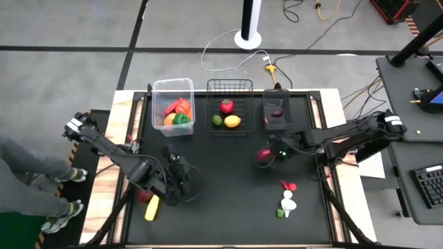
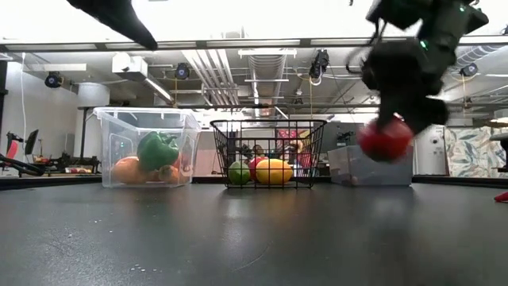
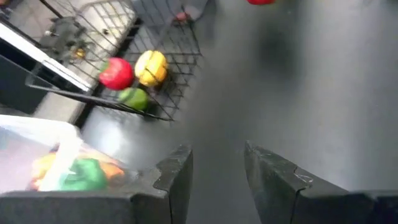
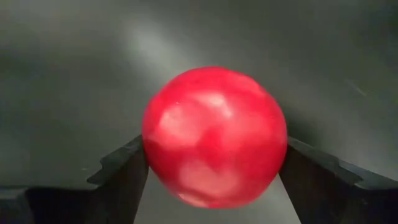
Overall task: Sort produce into baskets
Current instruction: Put the tomato into the wire basket, then put the red chili pepper into the black basket
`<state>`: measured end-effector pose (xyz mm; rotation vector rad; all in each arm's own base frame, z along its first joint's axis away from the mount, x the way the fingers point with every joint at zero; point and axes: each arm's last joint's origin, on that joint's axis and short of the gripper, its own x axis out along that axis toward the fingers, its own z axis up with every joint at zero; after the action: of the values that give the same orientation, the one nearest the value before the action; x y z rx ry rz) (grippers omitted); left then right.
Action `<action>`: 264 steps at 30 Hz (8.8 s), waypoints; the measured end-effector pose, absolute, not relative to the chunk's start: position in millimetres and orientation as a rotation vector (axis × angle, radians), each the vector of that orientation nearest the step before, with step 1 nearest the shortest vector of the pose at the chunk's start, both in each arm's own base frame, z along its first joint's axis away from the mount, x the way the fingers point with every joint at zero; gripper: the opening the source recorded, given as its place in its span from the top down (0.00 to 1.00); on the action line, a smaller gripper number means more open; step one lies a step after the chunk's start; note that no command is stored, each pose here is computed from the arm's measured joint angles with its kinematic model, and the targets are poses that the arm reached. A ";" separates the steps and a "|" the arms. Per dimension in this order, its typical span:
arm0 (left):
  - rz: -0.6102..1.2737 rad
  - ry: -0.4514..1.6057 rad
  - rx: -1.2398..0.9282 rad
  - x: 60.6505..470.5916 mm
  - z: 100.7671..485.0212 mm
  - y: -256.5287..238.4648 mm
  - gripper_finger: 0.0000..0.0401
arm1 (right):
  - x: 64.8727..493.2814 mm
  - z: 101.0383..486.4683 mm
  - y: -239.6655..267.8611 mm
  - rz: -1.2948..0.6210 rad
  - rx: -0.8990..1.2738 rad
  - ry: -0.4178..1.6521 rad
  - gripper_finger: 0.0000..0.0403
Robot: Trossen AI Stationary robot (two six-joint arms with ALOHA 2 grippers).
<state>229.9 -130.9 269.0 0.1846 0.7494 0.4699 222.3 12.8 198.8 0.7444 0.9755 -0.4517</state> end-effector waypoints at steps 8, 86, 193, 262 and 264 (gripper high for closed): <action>0.386 0.719 0.162 235.6 259.0 -136.9 0.68 | 255.4 223.3 27.3 -0.148 0.642 0.599 0.22; 0.055 -0.101 0.662 314.5 253.9 -165.8 0.21 | 324.1 208.9 74.4 0.675 0.541 -0.174 0.21; 0.482 0.718 -0.069 377.3 236.3 165.3 0.35 | 272.7 266.9 48.5 0.070 0.474 0.263 0.11; 0.373 0.542 0.117 263.8 340.3 -84.9 0.22 | 255.4 236.7 63.9 -0.104 0.684 0.609 0.11; 0.354 0.520 0.084 252.9 333.3 -96.6 0.22 | 254.9 236.8 65.4 -0.119 0.686 0.646 0.11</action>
<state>252.9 -96.6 333.3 0.0840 0.5199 0.3536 254.9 65.4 236.8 0.6855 0.6456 -0.1189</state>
